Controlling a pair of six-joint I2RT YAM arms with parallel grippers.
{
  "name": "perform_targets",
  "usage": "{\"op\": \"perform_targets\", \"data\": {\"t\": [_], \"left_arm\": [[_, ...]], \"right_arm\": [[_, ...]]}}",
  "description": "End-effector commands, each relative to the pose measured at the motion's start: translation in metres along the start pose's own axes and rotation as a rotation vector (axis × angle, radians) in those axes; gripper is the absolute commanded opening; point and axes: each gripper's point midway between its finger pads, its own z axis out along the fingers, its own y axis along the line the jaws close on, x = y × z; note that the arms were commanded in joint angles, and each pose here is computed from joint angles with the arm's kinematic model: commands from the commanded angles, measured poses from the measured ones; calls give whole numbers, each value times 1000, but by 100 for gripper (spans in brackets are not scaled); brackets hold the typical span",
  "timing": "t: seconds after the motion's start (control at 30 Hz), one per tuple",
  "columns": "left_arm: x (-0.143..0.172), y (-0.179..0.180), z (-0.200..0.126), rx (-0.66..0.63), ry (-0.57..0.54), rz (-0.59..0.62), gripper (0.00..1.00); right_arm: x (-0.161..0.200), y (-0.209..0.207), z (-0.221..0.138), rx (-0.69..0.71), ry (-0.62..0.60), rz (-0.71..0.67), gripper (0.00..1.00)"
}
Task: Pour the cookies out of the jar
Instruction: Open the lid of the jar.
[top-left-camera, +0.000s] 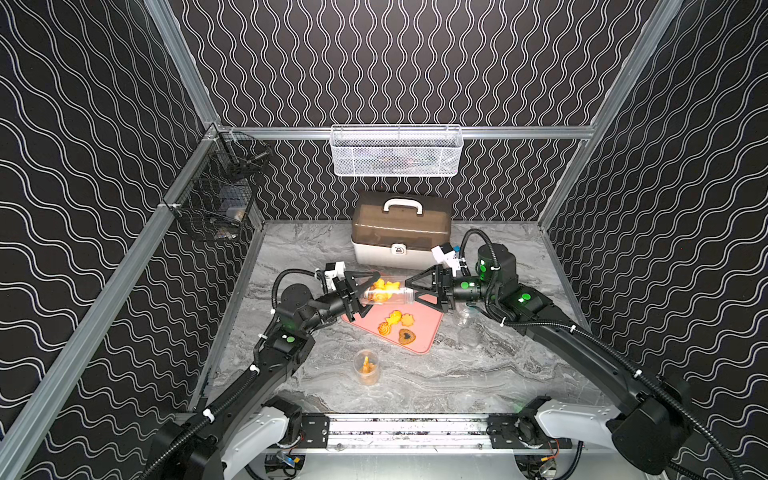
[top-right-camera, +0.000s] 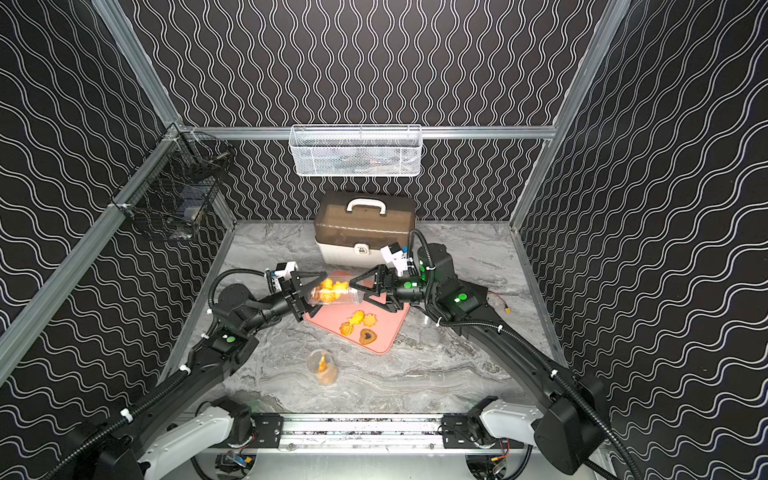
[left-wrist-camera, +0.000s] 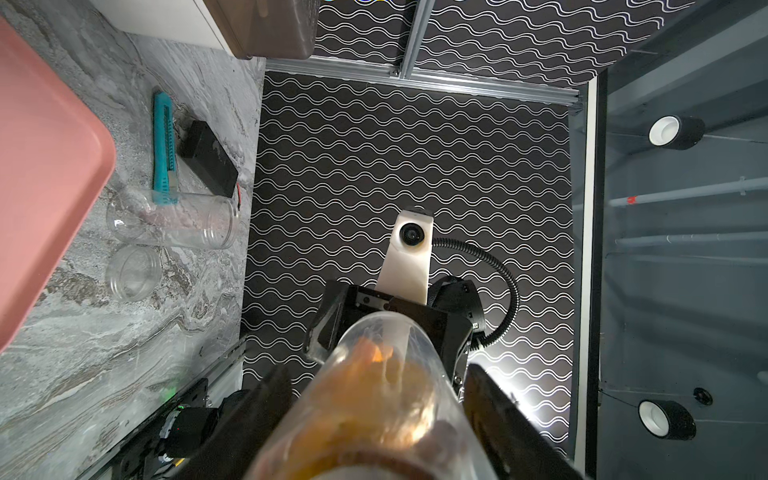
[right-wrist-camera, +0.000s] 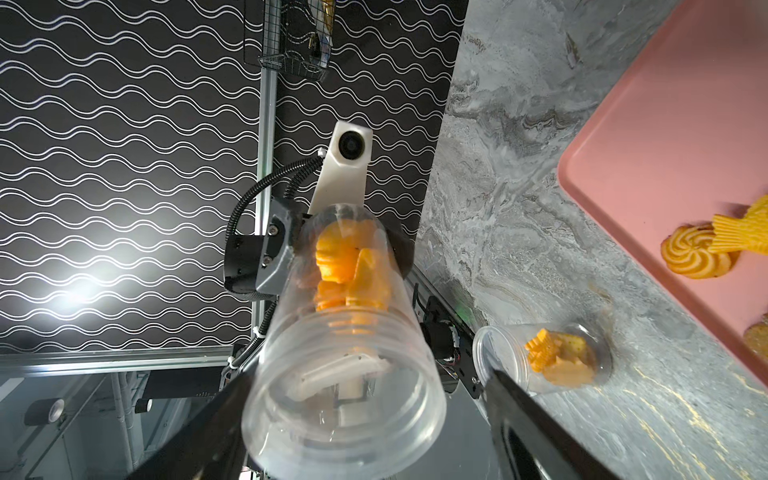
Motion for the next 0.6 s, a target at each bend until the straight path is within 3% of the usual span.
{"op": "perform_targets", "data": {"t": [0.0, 0.33, 0.57], "left_arm": [[6, -15, 0, 56, 26, 23, 64], [6, -16, -1, 55, 24, 23, 64], [7, -16, -2, 54, 24, 22, 64]], "right_arm": [[-3, 10, 0, -28, 0, -14, 83], [-2, 12, 0, -50, -2, -13, 66], [1, 11, -4, -44, -12, -24, 64]]}}
